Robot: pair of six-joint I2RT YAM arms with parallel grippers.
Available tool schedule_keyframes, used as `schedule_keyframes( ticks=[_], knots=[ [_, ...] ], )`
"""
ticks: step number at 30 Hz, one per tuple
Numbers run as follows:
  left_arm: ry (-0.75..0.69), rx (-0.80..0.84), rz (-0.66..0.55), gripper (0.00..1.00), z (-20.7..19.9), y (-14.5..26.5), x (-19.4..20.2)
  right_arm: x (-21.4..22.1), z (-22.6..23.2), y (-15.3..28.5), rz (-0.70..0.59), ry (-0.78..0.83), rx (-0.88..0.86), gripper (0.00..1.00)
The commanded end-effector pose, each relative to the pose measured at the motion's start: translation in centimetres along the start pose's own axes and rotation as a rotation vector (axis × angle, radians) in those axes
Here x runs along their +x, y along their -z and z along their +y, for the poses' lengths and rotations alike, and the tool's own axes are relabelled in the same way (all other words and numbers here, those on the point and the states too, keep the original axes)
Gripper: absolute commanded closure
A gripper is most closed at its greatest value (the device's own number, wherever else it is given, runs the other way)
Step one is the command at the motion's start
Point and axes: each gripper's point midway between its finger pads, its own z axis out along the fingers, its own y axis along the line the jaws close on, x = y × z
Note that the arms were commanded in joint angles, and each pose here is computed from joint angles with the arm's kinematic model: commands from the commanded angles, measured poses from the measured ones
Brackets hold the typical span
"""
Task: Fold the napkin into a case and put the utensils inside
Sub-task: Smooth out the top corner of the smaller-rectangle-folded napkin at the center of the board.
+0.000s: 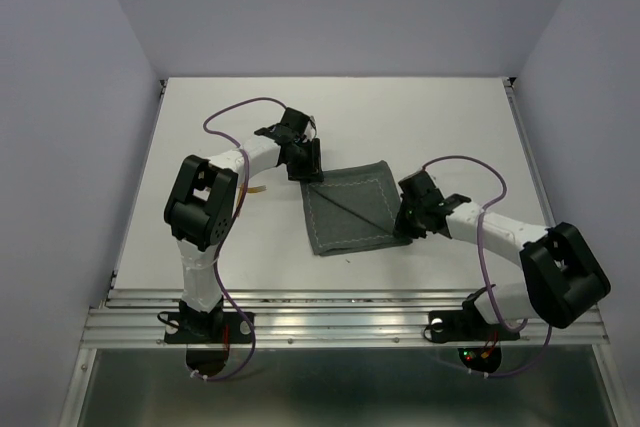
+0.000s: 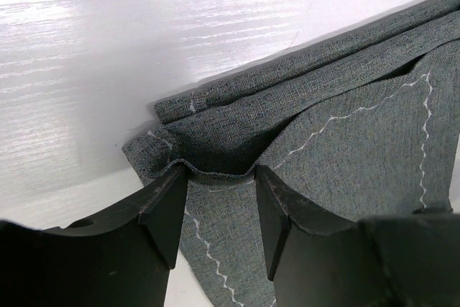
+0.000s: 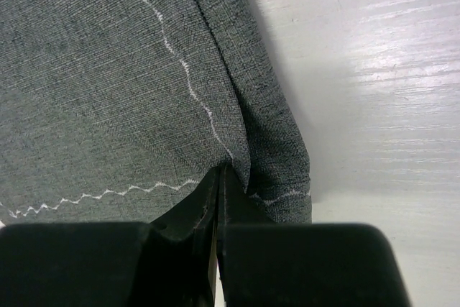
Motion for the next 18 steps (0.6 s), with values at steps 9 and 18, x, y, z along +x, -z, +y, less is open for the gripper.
schedule_keyframes(
  ticks=[9, 18],
  knots=[
    [-0.037, 0.023, -0.068, 0.47, -1.3, 1.8, -2.7, -4.0, 0.2, 4.5, -0.188, -0.010, 0.014, 0.98],
    [-0.041, 0.018, -0.064, 0.47, -1.2, 1.8, -2.7, -0.2, -2.8, 0.4, -0.067, -0.012, 0.129, 0.99]
  ],
)
